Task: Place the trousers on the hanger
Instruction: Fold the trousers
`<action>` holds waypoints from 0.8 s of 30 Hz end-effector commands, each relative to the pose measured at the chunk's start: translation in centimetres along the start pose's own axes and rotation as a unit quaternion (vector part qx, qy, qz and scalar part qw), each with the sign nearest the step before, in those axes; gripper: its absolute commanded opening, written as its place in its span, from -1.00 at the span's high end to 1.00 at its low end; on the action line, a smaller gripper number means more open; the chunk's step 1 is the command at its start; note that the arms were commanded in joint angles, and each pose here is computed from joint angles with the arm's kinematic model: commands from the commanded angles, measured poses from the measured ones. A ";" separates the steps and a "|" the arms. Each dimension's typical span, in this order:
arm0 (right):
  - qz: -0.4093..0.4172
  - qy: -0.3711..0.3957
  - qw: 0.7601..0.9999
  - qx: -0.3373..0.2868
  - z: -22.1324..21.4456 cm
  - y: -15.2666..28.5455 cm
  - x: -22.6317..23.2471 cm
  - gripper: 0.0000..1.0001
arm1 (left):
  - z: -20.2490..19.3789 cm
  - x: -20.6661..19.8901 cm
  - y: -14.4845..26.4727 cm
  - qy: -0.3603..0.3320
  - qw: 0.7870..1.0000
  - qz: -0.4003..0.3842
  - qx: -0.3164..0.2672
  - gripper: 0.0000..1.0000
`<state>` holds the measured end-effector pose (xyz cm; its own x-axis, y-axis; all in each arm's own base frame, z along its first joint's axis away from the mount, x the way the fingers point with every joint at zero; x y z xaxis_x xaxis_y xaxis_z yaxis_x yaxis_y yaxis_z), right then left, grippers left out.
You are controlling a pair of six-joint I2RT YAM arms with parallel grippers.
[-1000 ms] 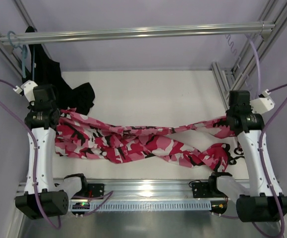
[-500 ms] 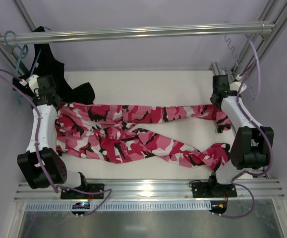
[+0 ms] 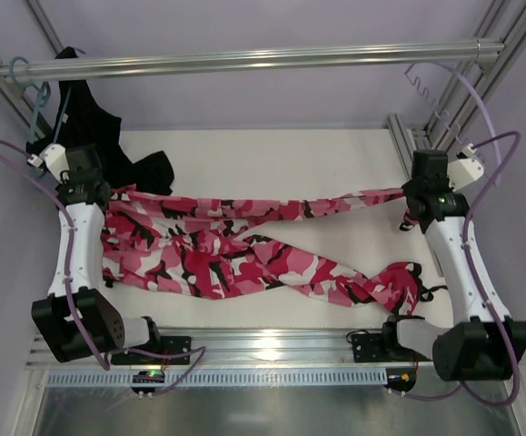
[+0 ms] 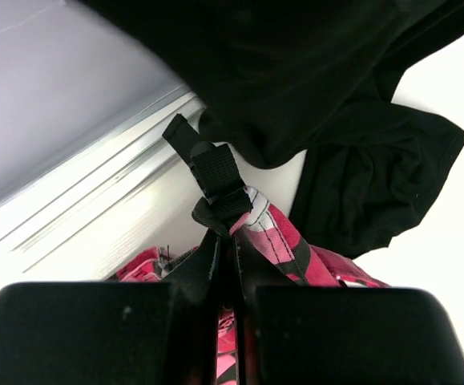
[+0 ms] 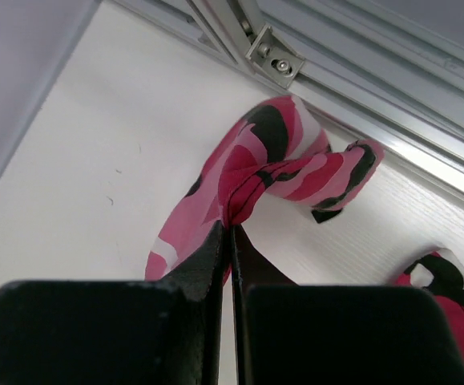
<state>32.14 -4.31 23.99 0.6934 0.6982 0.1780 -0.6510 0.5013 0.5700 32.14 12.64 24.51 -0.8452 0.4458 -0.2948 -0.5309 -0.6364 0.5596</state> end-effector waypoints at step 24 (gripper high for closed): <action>0.054 0.120 0.991 -0.010 1.7 2.5 -0.2 0.93 | 3.0 3.5 2.2 0.035 0.998 0.002 -0.057 1.00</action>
<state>24.31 -4.66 28.85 0.5978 0.8014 0.0186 -0.6722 0.4885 0.5564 25.76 12.94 26.27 -0.8584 0.4033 -0.3171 -0.5130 -0.6666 0.5408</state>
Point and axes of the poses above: each gripper's point midway between its finger pads, its own y axis back along the fingers, its own x axis along the line the jaws close on, z = x × y, the point moved 4 cm from there along y, back along the fingers, and after that the axes turned 12 degrees about y, right-handed, at the moved point
